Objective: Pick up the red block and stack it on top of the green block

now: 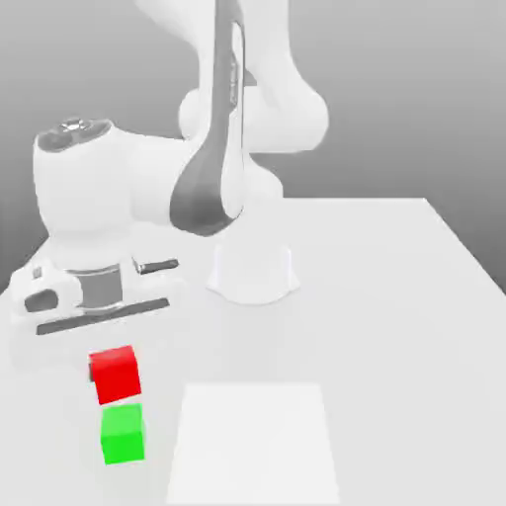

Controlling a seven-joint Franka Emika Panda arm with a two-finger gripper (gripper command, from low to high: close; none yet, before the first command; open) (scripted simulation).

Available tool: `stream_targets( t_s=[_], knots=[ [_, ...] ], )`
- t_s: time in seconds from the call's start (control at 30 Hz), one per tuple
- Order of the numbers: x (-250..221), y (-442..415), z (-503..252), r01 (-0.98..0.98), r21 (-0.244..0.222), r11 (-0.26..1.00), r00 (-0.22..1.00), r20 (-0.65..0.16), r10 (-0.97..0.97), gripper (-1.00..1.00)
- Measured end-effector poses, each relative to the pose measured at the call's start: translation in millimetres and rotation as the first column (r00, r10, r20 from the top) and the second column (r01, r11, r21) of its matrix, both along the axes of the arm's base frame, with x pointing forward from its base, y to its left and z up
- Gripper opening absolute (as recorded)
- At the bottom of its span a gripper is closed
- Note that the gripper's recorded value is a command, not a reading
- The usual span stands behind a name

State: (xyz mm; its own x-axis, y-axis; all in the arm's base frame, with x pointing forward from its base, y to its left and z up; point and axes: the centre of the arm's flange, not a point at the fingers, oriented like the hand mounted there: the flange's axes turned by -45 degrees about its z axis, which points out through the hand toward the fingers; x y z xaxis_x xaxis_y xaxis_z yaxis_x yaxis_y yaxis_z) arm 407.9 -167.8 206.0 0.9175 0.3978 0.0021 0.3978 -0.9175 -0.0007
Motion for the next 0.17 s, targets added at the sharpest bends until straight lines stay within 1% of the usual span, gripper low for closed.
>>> stream_targets(
  t_s=[0.03, 0.07, 0.17],
  knots=[
    [-0.7, -0.1, -10.9, 0.001, 0.000, 1.000, 1.000, -0.001, -0.001, -1.00],
    [-1.6, -0.2, -20.0, 0.002, 0.000, 1.000, 1.000, -0.002, -0.002, 1.00],
    [-1.6, -0.2, -20.0, 0.002, 0.000, 1.000, 1.000, -0.002, -0.002, 1.00]
  ],
)
